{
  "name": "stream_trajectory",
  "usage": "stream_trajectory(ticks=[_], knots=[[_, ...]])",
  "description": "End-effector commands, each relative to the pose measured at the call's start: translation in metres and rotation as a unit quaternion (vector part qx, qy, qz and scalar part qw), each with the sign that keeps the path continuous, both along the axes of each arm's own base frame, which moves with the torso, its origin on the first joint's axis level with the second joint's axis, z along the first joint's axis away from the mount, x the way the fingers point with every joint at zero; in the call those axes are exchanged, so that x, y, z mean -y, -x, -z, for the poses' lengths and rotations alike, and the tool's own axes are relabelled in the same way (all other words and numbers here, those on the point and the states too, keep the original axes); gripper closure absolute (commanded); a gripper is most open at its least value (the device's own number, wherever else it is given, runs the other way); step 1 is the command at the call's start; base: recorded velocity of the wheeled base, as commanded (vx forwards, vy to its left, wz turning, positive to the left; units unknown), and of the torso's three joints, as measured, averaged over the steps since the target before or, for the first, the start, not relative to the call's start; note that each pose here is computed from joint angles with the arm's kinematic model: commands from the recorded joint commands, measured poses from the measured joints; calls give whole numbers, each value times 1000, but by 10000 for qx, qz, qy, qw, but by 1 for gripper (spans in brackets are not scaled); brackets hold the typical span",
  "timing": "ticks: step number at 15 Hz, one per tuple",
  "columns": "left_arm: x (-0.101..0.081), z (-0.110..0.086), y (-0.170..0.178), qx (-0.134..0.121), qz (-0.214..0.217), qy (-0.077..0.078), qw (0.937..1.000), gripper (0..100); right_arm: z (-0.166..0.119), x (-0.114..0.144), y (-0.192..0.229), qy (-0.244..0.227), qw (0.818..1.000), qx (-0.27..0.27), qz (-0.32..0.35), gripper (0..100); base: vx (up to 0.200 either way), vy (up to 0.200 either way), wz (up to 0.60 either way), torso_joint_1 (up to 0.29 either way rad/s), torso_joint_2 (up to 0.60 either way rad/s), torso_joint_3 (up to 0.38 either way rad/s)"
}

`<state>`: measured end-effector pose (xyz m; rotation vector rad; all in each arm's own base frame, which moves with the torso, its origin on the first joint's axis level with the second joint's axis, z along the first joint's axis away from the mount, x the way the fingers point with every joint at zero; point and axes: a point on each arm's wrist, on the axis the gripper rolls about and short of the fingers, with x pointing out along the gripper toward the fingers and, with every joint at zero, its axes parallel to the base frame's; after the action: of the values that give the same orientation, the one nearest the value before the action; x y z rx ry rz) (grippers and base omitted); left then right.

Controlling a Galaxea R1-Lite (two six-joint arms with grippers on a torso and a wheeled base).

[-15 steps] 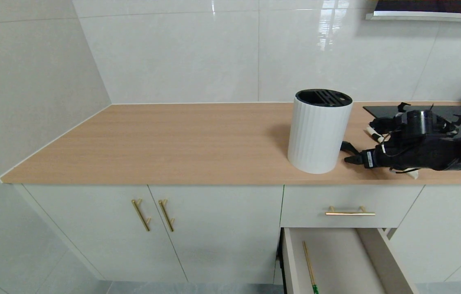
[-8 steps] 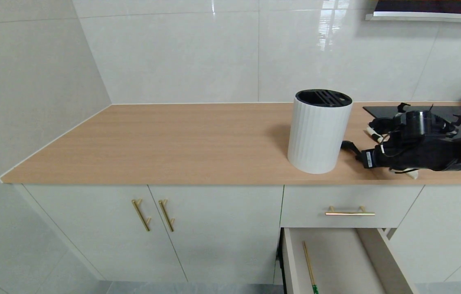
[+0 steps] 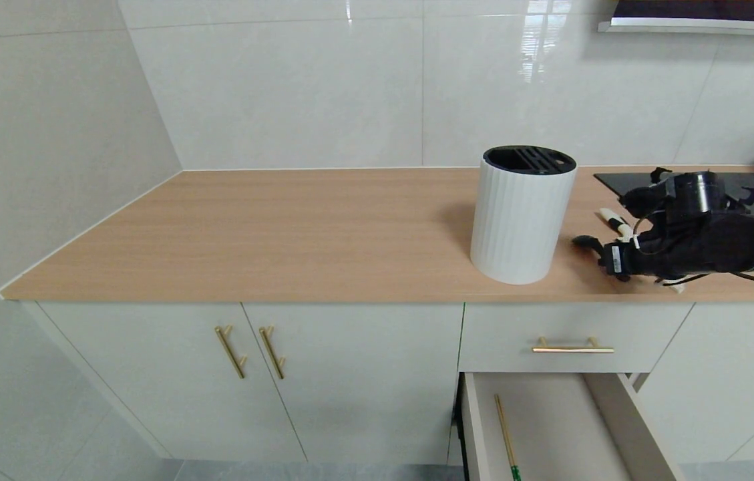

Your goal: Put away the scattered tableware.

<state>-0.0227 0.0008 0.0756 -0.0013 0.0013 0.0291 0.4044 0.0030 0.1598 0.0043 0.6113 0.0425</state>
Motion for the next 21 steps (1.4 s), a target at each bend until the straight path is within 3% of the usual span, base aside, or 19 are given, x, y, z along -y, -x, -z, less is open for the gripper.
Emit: stream_trajectory(ticks=[1,4,7,14,21], knots=[[0,0,0,-9,-8,1,10000,0,-48,-5,65,-355,9990,-52,274,100,0,0,0,0,0,0],[0,0,0,-9,-8,1,10000,0,-53,-16,137,-577,9979,-112,267,100,0,0,0,0,0,0],[0,0,0,-1,-8,1,10000,0,-42,-19,174,-715,9968,-252,269,100,0,0,0,0,0,0],[0,0,0,-9,-8,1,10000,0,-12,-28,170,-686,9973,-261,90,100,0,0,0,-5,9,7],[0,0,0,-1,-8,1,10000,0,0,-33,170,-623,9968,-500,-19,100,0,0,0,-184,426,234]])
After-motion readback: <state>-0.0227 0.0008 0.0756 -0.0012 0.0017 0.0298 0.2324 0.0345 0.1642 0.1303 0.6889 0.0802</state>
